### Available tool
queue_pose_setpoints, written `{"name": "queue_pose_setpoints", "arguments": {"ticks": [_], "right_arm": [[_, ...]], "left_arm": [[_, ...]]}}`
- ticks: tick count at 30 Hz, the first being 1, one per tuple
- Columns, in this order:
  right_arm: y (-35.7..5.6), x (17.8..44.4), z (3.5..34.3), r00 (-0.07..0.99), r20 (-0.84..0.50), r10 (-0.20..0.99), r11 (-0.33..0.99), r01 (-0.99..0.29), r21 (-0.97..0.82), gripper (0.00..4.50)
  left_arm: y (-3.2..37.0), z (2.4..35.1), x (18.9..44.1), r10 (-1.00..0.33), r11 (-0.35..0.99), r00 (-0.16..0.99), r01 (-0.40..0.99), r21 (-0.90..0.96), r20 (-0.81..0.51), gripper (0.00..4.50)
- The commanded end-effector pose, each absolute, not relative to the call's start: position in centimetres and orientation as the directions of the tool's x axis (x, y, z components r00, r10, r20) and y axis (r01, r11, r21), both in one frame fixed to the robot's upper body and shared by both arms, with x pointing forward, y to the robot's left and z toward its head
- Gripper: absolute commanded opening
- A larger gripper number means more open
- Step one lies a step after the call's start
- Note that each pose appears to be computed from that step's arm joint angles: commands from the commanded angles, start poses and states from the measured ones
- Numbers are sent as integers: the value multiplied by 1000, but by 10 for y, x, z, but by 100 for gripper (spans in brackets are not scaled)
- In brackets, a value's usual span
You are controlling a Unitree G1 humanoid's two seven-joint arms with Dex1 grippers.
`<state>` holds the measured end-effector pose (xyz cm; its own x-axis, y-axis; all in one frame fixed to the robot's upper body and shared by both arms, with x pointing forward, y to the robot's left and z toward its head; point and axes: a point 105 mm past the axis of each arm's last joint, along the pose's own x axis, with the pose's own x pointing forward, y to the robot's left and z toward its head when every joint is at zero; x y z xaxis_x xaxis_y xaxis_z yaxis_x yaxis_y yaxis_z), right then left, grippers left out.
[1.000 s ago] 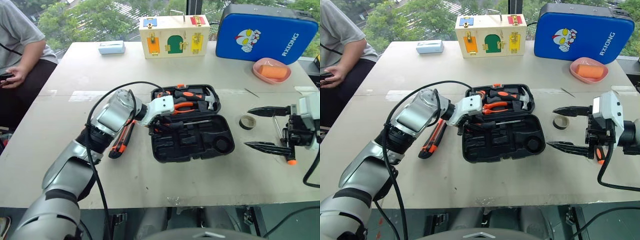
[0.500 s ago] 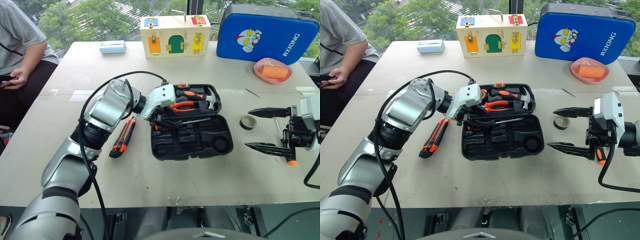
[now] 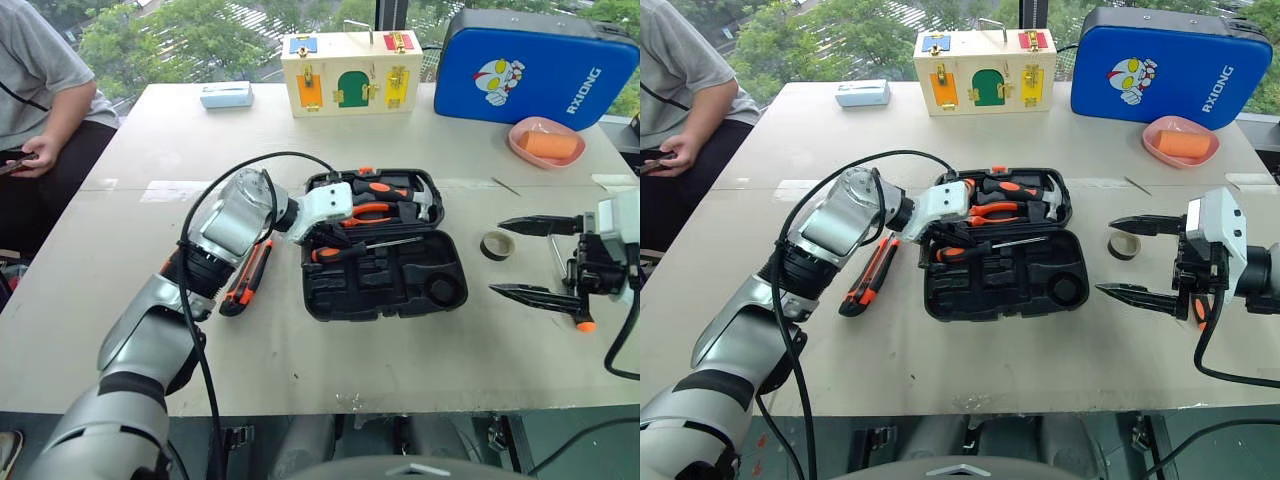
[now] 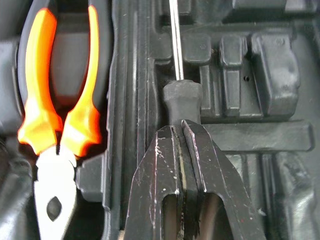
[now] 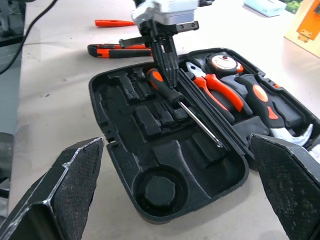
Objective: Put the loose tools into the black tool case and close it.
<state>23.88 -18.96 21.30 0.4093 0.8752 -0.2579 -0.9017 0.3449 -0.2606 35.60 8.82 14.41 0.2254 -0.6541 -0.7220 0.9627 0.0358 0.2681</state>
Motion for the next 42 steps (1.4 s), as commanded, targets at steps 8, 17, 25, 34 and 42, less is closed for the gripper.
{"name": "queue_pose_setpoints", "arguments": {"ticks": [8, 17, 25, 34, 42], "right_arm": [[-196, 237, 210, 470, -256, 844, 398, -871, -289, 450], [-227, 242, 216, 649, -190, 737, 590, -754, -289, 450], [-287, 207, 187, 864, -206, 460, 835, -499, -230, 450], [-322, 155, 154, 943, -270, 196, 949, -252, -189, 450], [-322, 189, 130, 928, -329, 172, 956, -238, -171, 450]], "left_arm": [[87, 113, 357, -604, 1, 208, 966, 260, -769, 4], [95, 209, 329, -910, 87, 109, 994, 74, -401, 35], [104, 243, 290, -986, 75, 81, 996, 45, -149, 382], [73, 233, 279, -994, -32, -25, 997, 69, -111, 440], [75, 222, 272, -981, -71, -56, 994, 77, -186, 440]]}}
